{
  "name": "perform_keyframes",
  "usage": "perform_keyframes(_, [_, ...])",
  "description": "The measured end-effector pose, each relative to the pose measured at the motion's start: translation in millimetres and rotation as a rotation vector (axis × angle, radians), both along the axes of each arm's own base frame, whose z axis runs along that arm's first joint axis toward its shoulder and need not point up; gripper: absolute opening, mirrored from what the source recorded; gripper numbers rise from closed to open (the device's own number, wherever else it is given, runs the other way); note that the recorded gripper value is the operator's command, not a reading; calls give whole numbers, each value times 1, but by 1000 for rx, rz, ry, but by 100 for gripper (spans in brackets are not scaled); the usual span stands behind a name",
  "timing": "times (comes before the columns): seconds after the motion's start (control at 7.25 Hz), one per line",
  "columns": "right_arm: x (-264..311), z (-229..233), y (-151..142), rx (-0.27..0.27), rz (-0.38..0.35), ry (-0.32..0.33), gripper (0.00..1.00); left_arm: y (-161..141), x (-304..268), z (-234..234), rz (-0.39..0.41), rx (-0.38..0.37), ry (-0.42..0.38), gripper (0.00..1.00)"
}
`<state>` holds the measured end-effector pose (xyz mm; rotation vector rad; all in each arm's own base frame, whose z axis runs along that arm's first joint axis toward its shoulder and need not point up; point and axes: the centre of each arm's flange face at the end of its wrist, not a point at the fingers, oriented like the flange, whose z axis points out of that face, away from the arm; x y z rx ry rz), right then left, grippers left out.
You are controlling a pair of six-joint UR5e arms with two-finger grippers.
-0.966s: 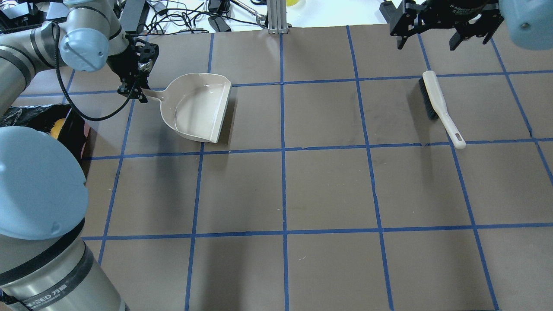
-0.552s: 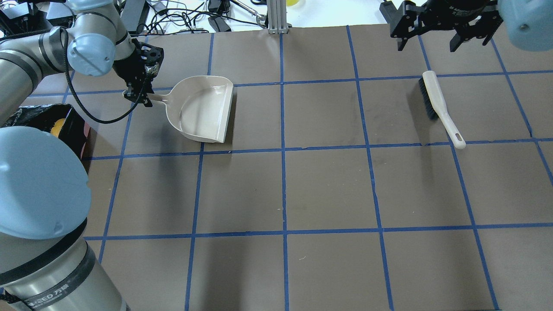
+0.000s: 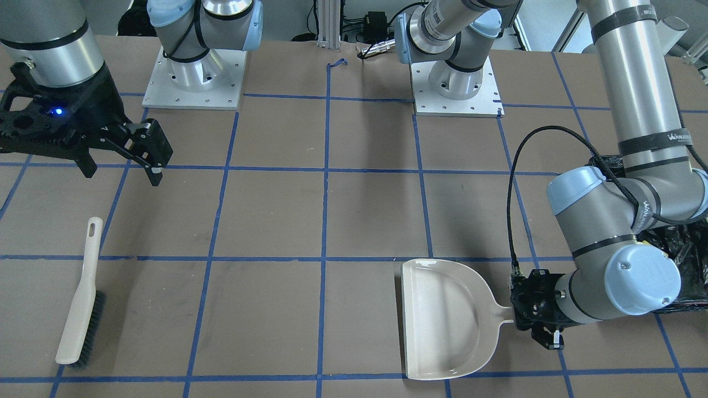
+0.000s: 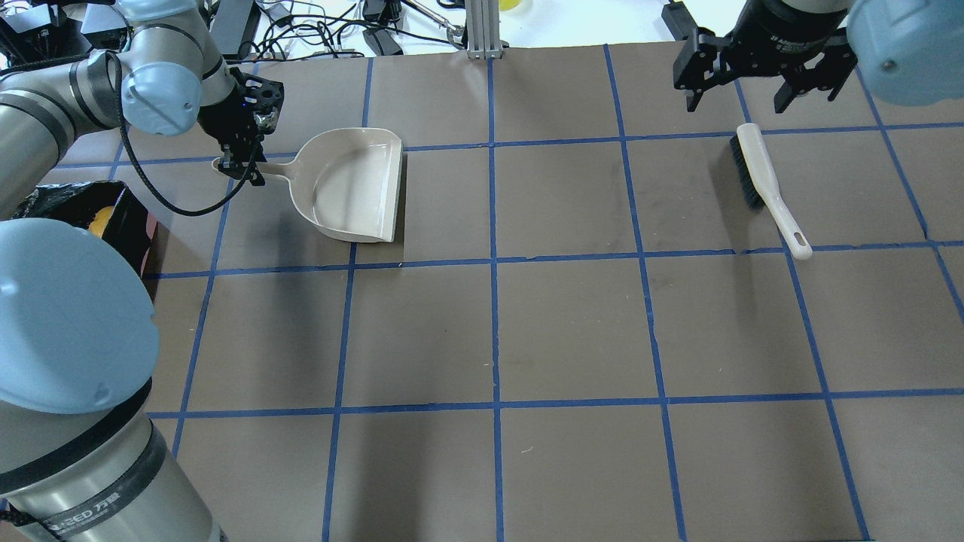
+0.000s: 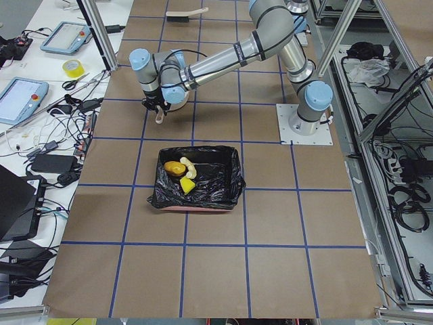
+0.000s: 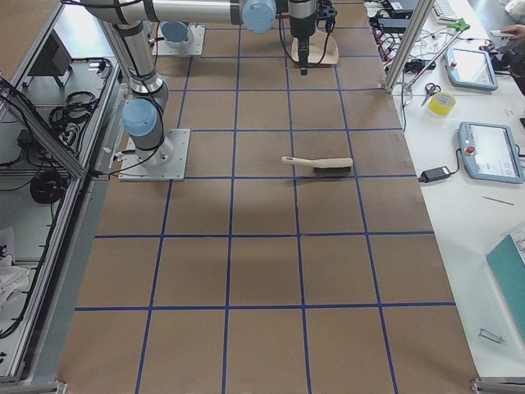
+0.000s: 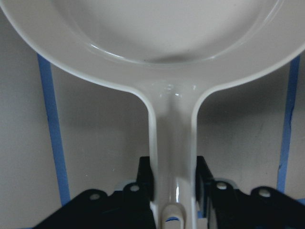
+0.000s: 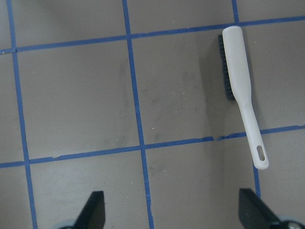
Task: Sweep and dump trash into bin
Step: 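Open the left gripper off the dustpan handle and raise it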
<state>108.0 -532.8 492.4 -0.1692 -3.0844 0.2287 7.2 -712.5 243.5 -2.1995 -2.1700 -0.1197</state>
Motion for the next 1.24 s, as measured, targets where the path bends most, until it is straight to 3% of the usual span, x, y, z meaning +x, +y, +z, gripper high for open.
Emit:
perform_keyframes(0.14, [0,-4,9,15,-3,0,100,0,1,-2,0,1,-2,0])
perform_keyframes(0.41, [1,-8,18,38,2,-3,100,-2,1,-4,2,-15,-6,66])
perform_keyframes(0.55, [2,-10,20,55,4,-6,100,-5,1,-7,2,-31,-9,75])
perform_keyframes(0.97, [1,-13,21,79,39,-2,100,-3,-2,-4,36,-34,-14,77])
perform_keyframes(1.24, [1,-14,23,90,41,-1,100,8,-8,22,111,-5,-16,83])
